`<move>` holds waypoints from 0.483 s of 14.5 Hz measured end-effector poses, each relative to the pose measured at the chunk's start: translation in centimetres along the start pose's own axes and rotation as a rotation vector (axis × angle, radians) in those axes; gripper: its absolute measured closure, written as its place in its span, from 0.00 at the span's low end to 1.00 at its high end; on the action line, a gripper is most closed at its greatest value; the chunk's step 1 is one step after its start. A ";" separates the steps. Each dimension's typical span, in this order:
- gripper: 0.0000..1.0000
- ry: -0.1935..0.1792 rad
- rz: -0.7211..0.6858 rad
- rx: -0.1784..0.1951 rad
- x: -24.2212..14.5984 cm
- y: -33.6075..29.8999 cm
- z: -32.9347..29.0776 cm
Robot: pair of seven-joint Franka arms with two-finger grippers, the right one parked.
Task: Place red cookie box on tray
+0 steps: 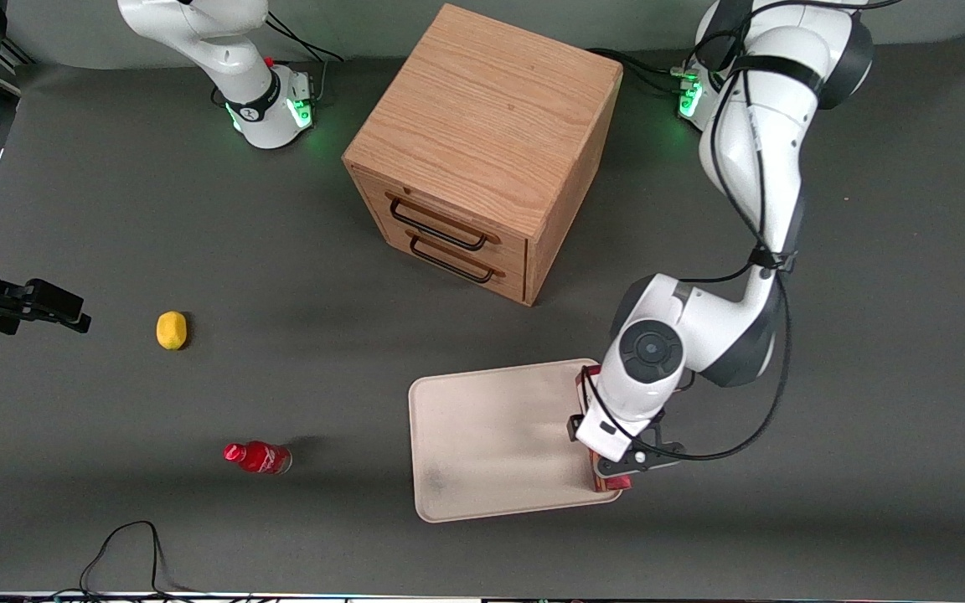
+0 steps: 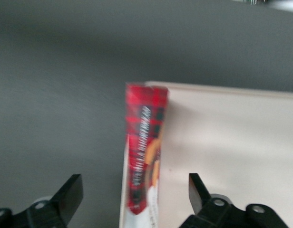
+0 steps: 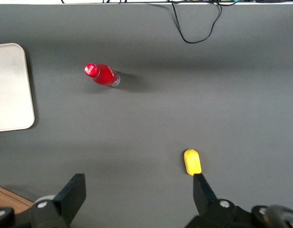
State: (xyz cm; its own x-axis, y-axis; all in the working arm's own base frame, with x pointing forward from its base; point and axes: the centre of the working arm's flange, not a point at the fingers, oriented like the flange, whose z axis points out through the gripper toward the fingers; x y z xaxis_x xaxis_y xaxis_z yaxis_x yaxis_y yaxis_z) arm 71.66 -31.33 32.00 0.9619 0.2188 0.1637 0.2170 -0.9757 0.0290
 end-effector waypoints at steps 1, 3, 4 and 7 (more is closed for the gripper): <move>0.00 -0.009 -0.014 0.001 0.7 -1.5 -2.4; 0.00 -0.055 -0.015 0.031 1.5 -5.4 -8.0; 0.00 -0.081 -0.008 0.052 1.6 -7.7 -10.9; 0.00 -0.164 0.039 0.097 1.1 -14.9 -19.0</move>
State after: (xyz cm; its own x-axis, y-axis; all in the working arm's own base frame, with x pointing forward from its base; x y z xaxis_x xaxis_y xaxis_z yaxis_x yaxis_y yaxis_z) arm 66.28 -16.71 50.53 0.9824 0.1870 -0.0001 0.1866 -0.9799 -0.0703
